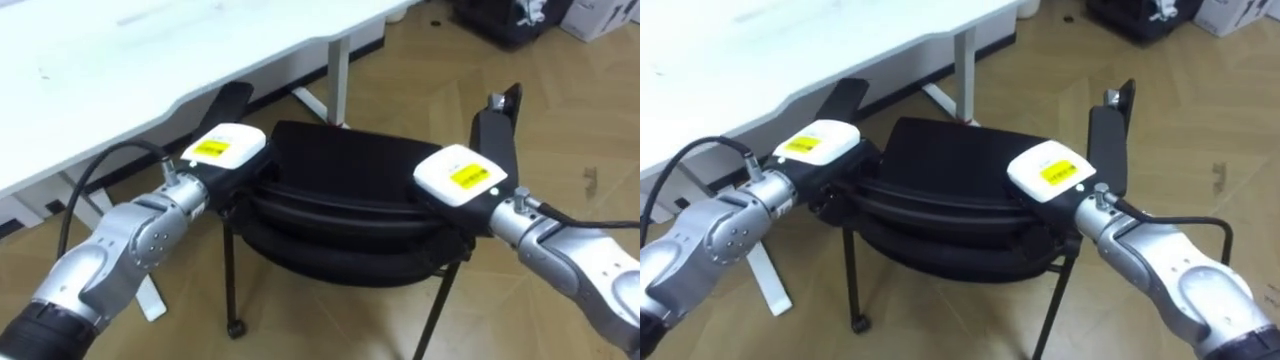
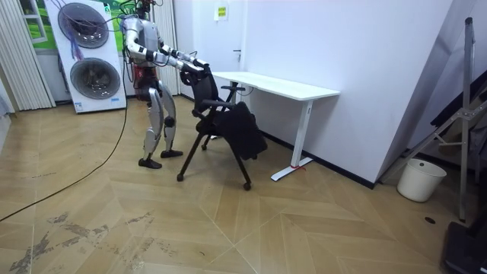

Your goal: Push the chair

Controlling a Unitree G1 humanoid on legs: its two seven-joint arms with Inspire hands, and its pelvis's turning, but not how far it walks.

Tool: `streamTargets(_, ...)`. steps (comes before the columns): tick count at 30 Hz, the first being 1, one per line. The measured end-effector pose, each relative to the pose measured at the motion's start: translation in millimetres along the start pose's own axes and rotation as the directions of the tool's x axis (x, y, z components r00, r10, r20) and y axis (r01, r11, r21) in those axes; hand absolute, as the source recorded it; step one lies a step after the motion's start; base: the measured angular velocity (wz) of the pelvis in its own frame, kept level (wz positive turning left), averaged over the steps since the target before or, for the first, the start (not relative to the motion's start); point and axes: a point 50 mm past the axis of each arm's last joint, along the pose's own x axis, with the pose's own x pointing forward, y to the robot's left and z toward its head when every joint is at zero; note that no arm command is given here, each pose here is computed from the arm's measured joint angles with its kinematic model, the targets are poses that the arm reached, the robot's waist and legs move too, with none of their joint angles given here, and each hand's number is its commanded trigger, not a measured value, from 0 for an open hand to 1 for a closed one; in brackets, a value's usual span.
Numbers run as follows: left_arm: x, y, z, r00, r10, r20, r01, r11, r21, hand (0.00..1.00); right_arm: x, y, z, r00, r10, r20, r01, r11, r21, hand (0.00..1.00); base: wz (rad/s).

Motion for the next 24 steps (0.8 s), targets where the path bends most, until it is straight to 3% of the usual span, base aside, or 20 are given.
streamTargets(9, -0.2, -3.6, 2.7, 1.0, -0.024, 0.019, 0.023, 1.0, 0.017, 1.0, 0.1, 19.5, 5.1, 0.999, 0.036, 0.033, -0.037, 0.998, 0.05, 1.0, 0.5)
streamTargets(14, -3.3, -7.0, -7.1, 0.999, -0.031, -0.013, 0.031, 1.0, -0.001, 1.0, 5.1, 15.1, 10.0, 0.999, -0.012, 0.048, 0.01, 0.999, 0.045, 1.0, 0.62)
streamTargets(19, 0.2, -4.9, 0.6, 1.0, -0.009, 0.02, 0.009, 1.0, -0.007, 1.0, 1.2, 12.9, 0.0, 0.999, 0.028, 0.018, -0.028, 1.0, 0.007, 1.0, 0.8)
streamTargets(24, -0.5, -4.2, -0.6, 1.0, -0.023, 0.012, 0.023, 1.0, -0.003, 1.0, 2.6, 10.6, 3.2, 0.999, 0.045, 0.03, -0.045, 0.999, 0.005, 1.0, 0.31)
